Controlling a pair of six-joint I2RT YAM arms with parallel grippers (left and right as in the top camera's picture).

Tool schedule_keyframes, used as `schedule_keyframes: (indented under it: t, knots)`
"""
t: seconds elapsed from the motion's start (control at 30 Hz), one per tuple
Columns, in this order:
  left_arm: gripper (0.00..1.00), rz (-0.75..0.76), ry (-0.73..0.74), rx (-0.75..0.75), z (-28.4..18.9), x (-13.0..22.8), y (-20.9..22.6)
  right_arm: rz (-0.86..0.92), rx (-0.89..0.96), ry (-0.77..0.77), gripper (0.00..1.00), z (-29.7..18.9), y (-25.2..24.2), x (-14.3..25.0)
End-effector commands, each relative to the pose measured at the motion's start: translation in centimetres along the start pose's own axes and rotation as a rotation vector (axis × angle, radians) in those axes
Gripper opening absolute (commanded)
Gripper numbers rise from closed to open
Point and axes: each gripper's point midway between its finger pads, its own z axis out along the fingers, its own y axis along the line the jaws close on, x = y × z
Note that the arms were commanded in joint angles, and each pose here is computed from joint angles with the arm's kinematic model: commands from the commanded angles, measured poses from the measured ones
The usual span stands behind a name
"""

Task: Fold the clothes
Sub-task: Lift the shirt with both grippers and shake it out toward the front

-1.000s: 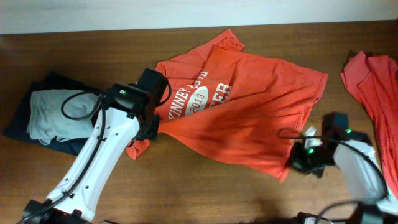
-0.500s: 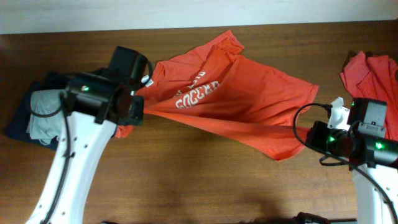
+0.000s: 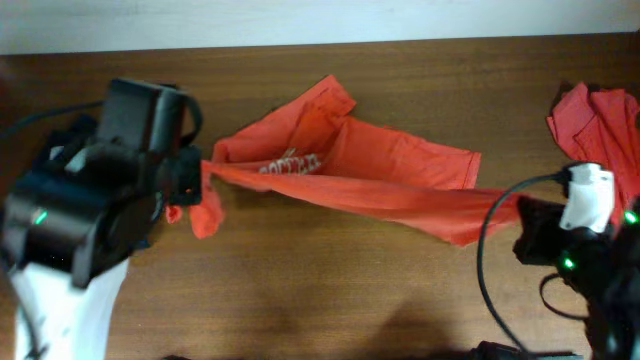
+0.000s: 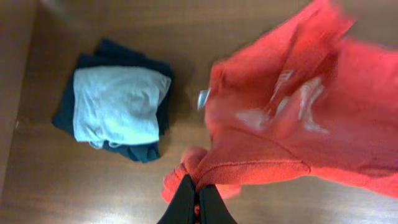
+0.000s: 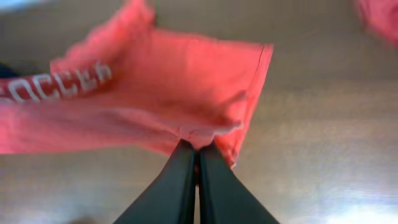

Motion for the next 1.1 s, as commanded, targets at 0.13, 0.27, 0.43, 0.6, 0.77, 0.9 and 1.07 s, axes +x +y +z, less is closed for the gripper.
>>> schedule_keyframes:
  t: [0.13,0.27,0.43,0.6,0.77,0.9,1.07]
  knots:
    - [0.0,-0.037,-0.277,0.068,-9.8,-0.8,2.5,-0.072,-0.024,-0.234,0.04,-7.6,3.3,-5.7]
    - [0.0,-0.061,-0.418,0.124,-14.1,-0.8,3.6,-0.093,-0.03,-0.364,0.04,-12.5,5.1,-7.9]
    - [0.0,-0.04,-0.6,0.217,-19.7,-0.1,4.8,-0.104,-0.038,-0.53,0.04,-19.2,7.5,-9.4]
    - [0.0,-0.063,-0.745,0.228,-23.5,0.3,6.5,-0.059,0.01,-0.636,0.04,-23.3,7.7,-9.7]
    - [0.0,-0.051,-0.911,0.249,-26.9,-1.7,6.8,-0.017,0.101,-0.705,0.04,-25.2,6.4,-10.5]
    - [0.0,-0.028,-0.94,0.234,-26.7,-4.5,5.9,0.001,0.113,-0.646,0.04,-23.2,5.6,-11.2]
    - [0.0,0.048,-0.734,0.176,-18.9,-8.6,2.2,0.049,0.137,-0.472,0.04,-17.5,3.5,-12.3]
